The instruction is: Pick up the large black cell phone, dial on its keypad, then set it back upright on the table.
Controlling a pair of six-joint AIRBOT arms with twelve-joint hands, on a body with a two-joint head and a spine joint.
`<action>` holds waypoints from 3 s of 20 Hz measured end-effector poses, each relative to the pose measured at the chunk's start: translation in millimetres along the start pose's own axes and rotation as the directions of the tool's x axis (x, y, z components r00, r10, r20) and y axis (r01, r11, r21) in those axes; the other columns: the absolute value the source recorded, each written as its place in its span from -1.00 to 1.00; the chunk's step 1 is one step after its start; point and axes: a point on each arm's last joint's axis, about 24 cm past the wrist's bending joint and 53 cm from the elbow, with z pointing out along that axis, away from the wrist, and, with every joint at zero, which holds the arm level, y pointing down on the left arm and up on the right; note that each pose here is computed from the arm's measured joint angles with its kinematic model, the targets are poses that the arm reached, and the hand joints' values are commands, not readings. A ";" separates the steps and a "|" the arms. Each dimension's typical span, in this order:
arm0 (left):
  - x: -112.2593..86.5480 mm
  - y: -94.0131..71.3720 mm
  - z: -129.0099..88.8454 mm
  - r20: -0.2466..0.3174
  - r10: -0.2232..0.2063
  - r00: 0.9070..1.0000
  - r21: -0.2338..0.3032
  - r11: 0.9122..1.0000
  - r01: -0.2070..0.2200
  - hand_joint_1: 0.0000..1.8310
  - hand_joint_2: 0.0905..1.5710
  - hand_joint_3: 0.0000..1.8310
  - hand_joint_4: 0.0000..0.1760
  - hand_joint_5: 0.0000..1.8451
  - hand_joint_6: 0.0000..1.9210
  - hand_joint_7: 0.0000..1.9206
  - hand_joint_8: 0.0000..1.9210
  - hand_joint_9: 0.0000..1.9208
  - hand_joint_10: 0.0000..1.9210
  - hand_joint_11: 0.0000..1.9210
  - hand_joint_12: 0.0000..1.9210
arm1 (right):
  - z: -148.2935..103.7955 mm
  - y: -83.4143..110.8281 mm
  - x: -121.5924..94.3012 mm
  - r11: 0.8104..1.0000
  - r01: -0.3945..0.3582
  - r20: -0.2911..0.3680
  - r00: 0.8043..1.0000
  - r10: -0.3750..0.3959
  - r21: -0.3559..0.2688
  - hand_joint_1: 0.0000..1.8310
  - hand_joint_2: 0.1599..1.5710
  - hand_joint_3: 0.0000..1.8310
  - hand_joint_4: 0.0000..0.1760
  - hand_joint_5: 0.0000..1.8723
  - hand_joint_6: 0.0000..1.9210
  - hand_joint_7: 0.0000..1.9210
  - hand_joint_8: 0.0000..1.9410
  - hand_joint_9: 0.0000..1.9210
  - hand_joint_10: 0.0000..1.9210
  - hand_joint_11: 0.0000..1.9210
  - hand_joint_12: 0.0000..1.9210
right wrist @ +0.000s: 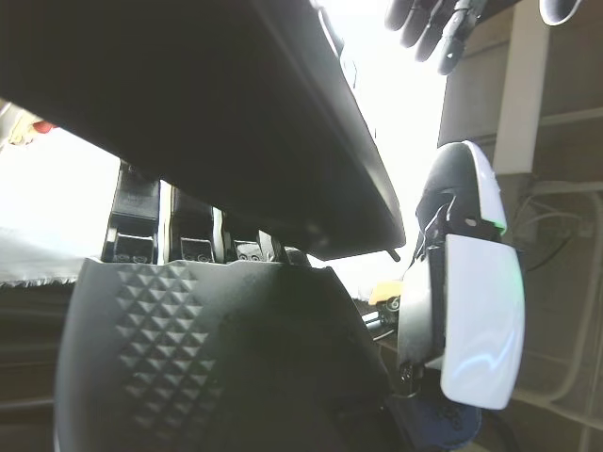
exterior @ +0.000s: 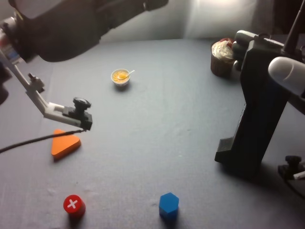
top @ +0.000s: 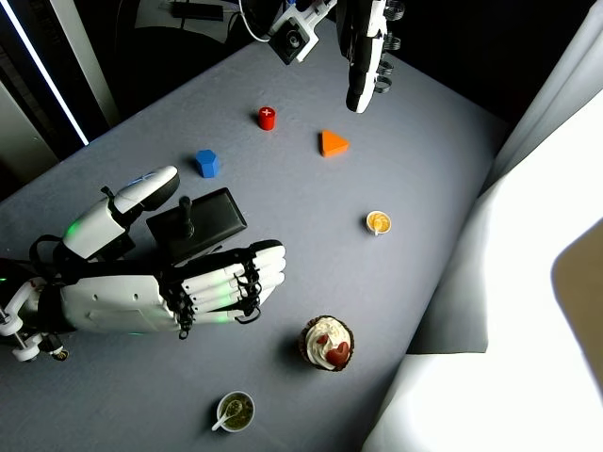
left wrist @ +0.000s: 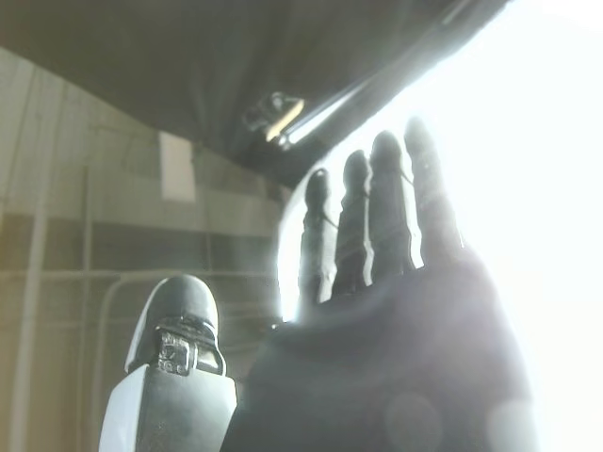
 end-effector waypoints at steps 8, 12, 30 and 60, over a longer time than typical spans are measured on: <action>1.2 14.2 1.5 -0.003 -0.006 1.000 -0.033 0.999 0.006 -1.00 0.50 -1.00 -0.50 -0.79 -1.00 -0.83 -0.99 -0.87 -0.99 -1.00 -0.72 | 3.0 -1.9 14.8 1.000 -0.015 -0.027 1.000 0.015 -0.005 -0.50 0.12 -1.00 -0.69 -0.68 -1.00 -0.66 -1.00 -0.70 -1.00 -1.00 -0.15; -2.2 10.1 1.7 0.013 -0.021 1.000 -0.015 1.000 0.021 -1.00 0.50 -1.00 -0.52 -0.79 -1.00 -0.83 -0.99 -0.87 -0.99 -1.00 -0.72 | 5.4 -1.5 20.8 1.000 -0.023 -0.033 0.999 0.023 -0.011 -0.55 0.14 -0.99 -0.69 -0.68 -1.00 -0.67 -1.00 -0.71 -1.00 -1.00 -0.17; -9.7 2.9 1.5 0.050 -0.050 0.997 0.024 0.999 0.049 -1.00 0.53 -1.00 -0.59 -0.80 -1.00 -0.87 -1.00 -0.90 -1.00 -1.00 -0.75 | 3.5 8.5 24.5 1.000 -0.013 -0.036 0.999 0.013 -0.015 -0.91 0.10 -1.00 -0.33 -0.78 -1.00 -0.72 -1.00 -0.73 -1.00 -1.00 -0.16; -9.9 3.4 1.4 0.051 -0.048 0.998 0.023 0.999 0.047 -1.00 0.52 -1.00 -0.62 -0.79 -0.99 -0.85 -0.99 -0.87 -0.99 -1.00 -0.67 | 7.5 29.9 34.0 0.999 0.006 -0.056 0.998 -0.007 -0.035 -0.89 0.13 -1.00 -0.25 -0.85 -1.00 -0.79 -1.00 -0.78 -1.00 -1.00 -0.30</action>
